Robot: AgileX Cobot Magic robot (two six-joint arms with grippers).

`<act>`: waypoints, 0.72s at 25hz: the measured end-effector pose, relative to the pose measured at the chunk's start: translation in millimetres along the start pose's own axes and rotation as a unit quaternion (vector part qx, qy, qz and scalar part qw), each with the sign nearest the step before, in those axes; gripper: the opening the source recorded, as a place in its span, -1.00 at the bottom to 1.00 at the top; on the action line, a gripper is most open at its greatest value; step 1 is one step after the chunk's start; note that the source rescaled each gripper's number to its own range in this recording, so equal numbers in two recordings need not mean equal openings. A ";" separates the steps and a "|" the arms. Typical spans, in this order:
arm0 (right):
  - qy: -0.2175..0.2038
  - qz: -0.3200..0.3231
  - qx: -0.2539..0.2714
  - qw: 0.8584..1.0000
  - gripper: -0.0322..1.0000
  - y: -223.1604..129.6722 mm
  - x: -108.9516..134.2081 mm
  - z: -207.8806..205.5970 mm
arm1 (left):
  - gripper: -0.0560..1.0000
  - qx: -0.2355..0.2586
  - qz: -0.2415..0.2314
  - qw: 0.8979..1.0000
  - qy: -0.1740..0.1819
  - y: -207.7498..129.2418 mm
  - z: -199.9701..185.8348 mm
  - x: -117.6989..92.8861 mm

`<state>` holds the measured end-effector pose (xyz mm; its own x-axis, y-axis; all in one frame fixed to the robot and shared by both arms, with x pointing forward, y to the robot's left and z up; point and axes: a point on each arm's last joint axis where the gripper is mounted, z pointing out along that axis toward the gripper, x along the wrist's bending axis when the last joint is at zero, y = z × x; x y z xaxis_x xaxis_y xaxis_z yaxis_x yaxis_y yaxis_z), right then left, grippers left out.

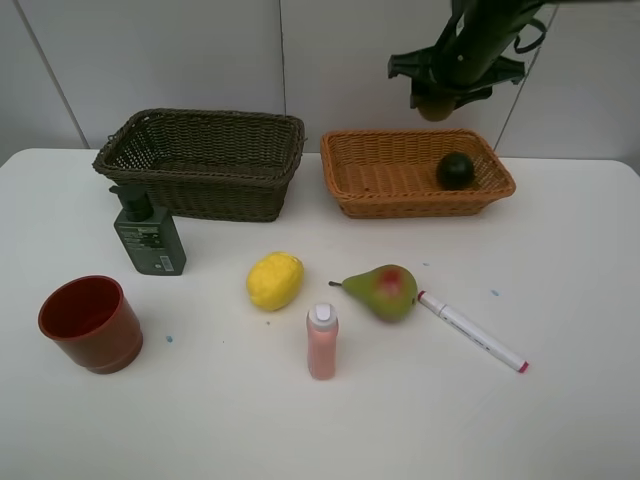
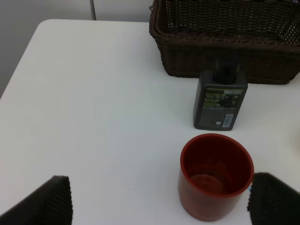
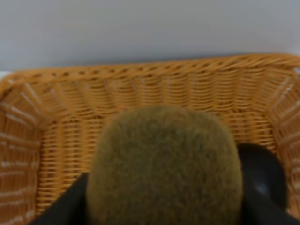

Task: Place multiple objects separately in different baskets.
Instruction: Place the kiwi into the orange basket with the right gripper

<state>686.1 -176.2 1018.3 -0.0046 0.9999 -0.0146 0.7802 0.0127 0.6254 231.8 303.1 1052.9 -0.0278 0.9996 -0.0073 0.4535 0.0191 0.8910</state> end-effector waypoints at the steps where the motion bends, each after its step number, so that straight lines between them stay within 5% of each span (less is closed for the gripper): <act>1: -0.002 -0.002 0.008 1.000 0.02 -3.1 1.3 9.4 | 0.95 0.000 0.000 1.000 0.000 0.0 0.0 0.0; 18: -0.002 0.000 0.041 0.999 0.02 -18.7 5.4 40.2 | 0.95 0.000 0.000 1.000 0.000 0.0 0.0 0.0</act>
<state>696.7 -171.4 975.1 -0.0029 0.9998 -0.0176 0.8289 0.0123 0.5593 231.8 303.1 1052.9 -0.0278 0.9996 -0.0073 0.4535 0.0191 0.8910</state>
